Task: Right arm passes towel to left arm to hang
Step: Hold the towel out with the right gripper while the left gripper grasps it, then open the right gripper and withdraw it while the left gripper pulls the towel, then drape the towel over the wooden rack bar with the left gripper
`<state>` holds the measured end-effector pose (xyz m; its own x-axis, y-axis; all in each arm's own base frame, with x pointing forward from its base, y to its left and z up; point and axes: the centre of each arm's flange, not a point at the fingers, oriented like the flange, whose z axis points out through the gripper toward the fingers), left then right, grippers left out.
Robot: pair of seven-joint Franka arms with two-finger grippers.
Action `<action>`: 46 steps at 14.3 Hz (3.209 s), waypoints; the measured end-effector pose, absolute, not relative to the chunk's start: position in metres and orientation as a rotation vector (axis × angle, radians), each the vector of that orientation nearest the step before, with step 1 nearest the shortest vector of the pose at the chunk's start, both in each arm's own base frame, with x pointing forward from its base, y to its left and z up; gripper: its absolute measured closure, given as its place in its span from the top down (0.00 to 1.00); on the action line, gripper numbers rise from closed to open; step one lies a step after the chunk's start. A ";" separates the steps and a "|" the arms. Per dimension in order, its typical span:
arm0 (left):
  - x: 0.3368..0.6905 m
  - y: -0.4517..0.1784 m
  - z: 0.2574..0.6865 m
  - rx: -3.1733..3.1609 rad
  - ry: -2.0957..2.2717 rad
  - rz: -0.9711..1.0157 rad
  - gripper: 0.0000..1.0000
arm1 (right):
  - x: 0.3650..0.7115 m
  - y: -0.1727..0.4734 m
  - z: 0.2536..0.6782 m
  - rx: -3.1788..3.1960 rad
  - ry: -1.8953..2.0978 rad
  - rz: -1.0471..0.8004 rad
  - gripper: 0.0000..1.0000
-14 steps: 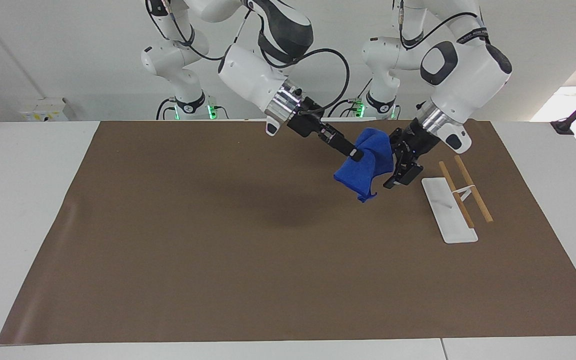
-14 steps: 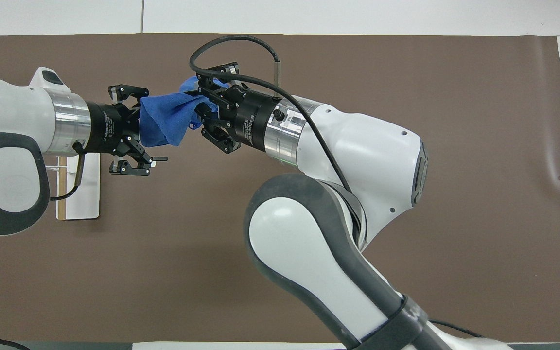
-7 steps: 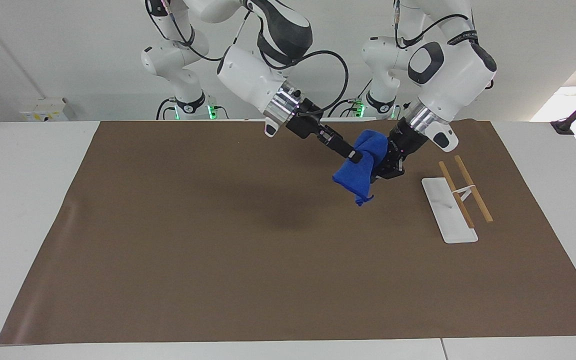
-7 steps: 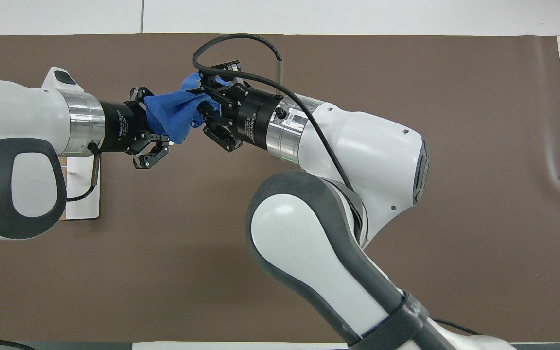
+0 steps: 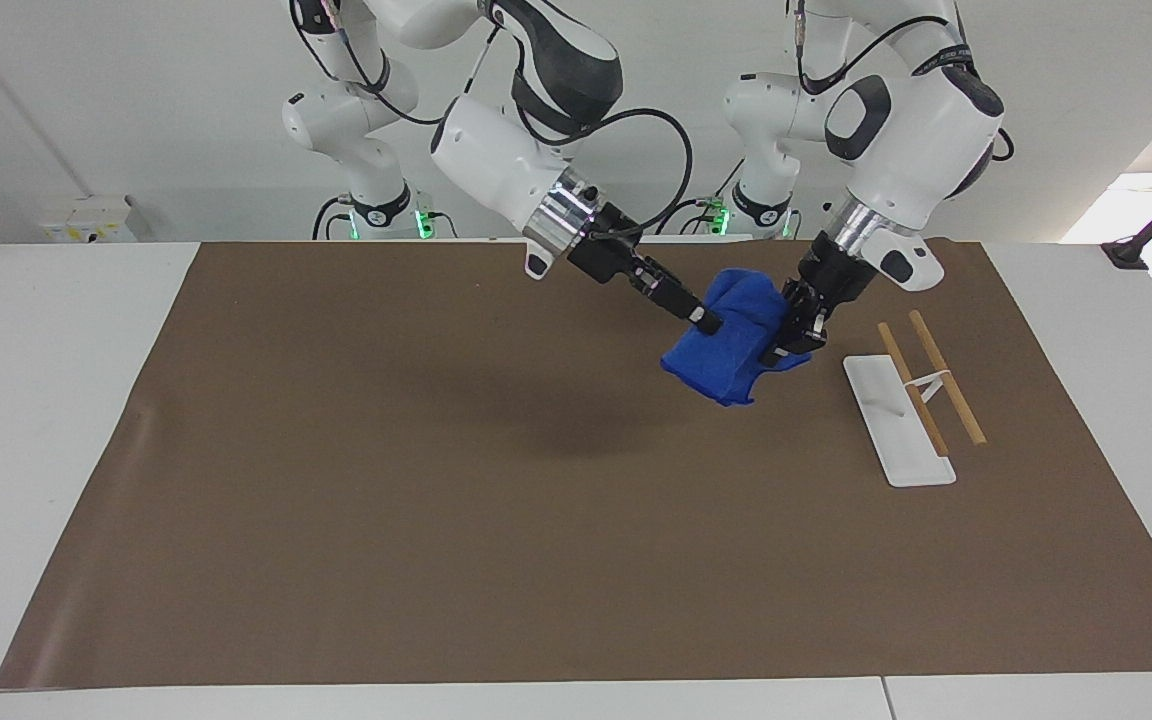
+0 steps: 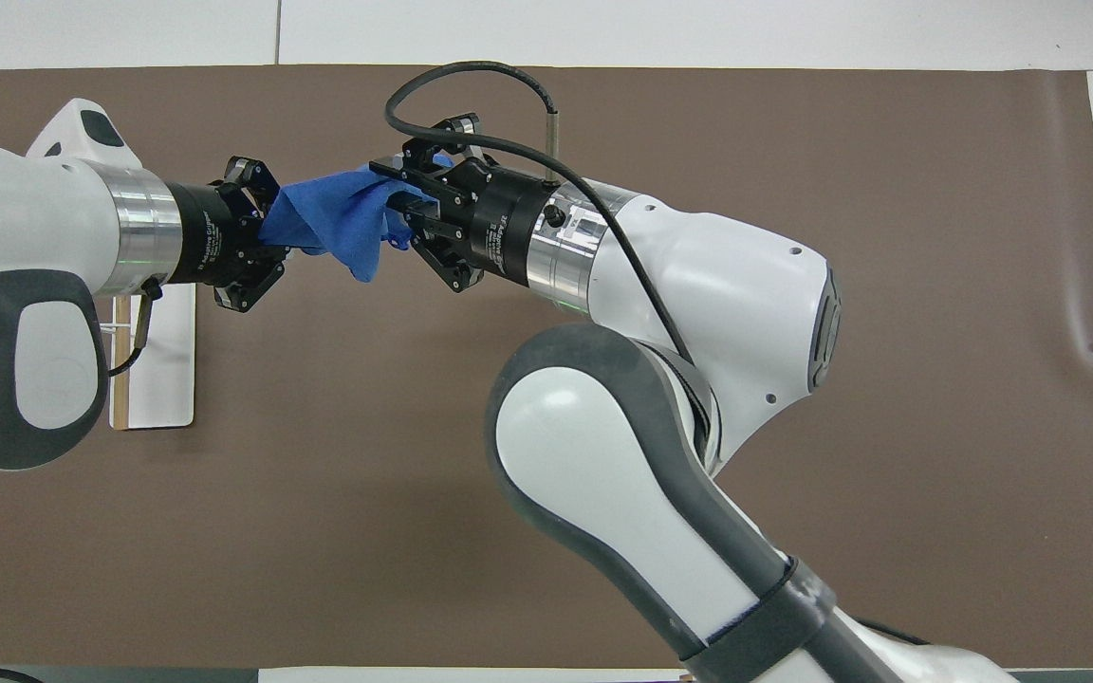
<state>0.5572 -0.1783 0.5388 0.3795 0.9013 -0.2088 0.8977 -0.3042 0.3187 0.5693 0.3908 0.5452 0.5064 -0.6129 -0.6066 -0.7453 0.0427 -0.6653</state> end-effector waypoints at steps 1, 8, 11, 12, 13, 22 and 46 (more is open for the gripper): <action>0.558 -0.177 0.538 2.303 1.542 0.050 0.02 | 0.571 0.389 0.543 -1.680 1.145 0.113 0.41; 0.567 -0.142 0.537 2.499 1.509 0.308 0.02 | 0.602 0.309 0.476 -2.179 0.824 -0.321 1.00; 0.566 -0.126 0.539 2.587 1.500 0.423 0.02 | 0.608 0.250 0.448 -2.306 0.721 -0.415 1.00; 0.563 -0.120 0.540 2.605 1.510 0.439 0.02 | 0.609 0.227 0.441 -2.339 0.699 -0.436 1.00; 0.561 -0.110 0.542 2.607 1.529 0.446 0.02 | 0.609 0.207 0.434 -2.367 0.684 -0.440 1.00; 0.559 0.007 0.533 2.491 1.655 0.576 0.02 | 0.599 0.065 0.430 -2.944 0.342 -0.168 1.00; 0.541 0.133 0.461 2.453 1.788 0.604 0.02 | 0.539 -0.025 0.621 -3.177 0.158 0.149 1.00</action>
